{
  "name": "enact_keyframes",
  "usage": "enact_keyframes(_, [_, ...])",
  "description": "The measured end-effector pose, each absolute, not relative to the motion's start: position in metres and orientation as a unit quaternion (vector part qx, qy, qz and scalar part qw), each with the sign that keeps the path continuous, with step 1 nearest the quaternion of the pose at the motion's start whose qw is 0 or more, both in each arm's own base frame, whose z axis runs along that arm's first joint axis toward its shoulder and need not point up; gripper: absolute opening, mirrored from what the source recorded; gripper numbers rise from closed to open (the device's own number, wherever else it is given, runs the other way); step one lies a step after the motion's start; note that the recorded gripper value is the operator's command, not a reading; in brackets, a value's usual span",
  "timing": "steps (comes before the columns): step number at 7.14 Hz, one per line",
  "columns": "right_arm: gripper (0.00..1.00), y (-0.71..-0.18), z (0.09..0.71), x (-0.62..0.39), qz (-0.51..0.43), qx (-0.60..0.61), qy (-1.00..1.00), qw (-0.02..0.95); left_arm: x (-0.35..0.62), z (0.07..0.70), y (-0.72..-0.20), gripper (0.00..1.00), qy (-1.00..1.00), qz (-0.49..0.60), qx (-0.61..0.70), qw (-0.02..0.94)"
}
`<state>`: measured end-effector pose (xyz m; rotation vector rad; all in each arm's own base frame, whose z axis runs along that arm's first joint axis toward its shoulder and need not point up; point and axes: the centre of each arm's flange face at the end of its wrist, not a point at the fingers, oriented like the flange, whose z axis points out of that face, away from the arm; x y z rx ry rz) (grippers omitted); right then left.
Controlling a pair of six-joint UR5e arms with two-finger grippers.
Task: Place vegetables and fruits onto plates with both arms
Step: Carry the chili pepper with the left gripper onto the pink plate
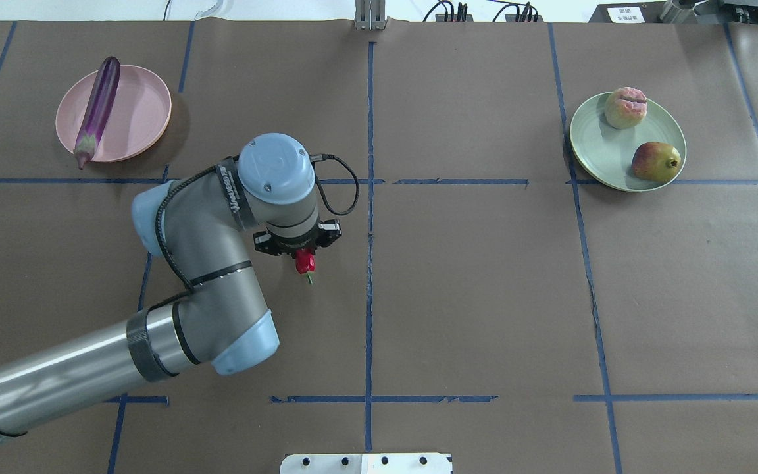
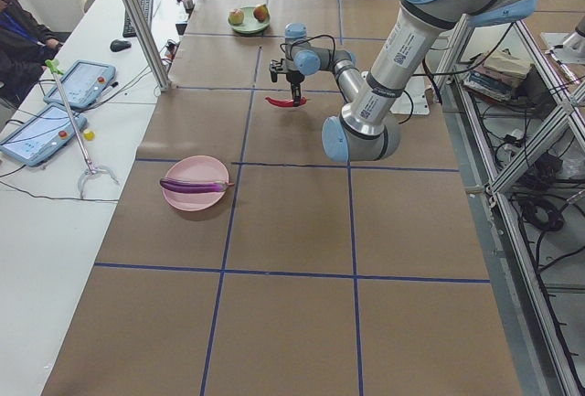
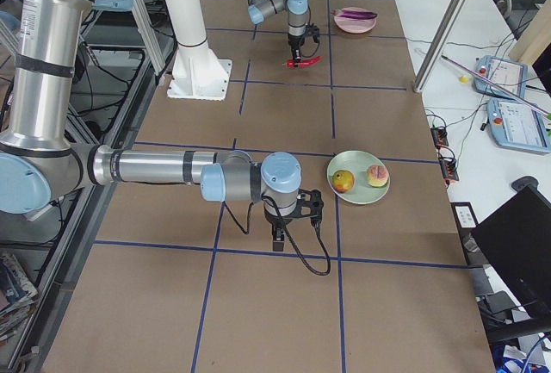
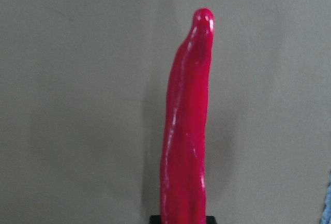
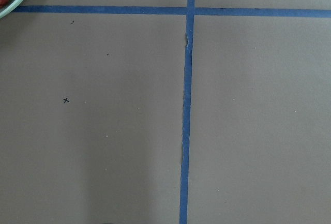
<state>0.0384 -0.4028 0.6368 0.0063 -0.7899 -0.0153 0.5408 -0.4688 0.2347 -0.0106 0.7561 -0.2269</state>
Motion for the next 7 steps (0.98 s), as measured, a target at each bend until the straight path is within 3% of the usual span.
enact_keyframes(3, [1.0, -0.403, 0.639, 0.038, -0.007, 0.0, -0.385, 0.923, 0.385, 0.316, -0.602, 0.04, 0.321, -0.081, 0.055, 0.942])
enact_keyframes(4, [1.0, -0.403, 0.64, 0.038, -0.006, 0.0, -0.385, 0.923, 0.347, 0.359, -0.642, 0.21, 0.298, -0.066, 0.059, 0.951])
enact_keyframes(5, [1.0, -0.402, 0.64, 0.038, -0.006, 0.0, -0.385, 0.923, 0.327, 0.401, -0.67, 0.99, 0.286, -0.059, 0.062, 0.954])
enact_keyframes(7, [1.0, -0.403, 0.639, 0.038, -0.006, 0.0, -0.386, 0.923, 0.316, 0.447, -0.692, 1.0, 0.287, -0.054, 0.071, 0.954])
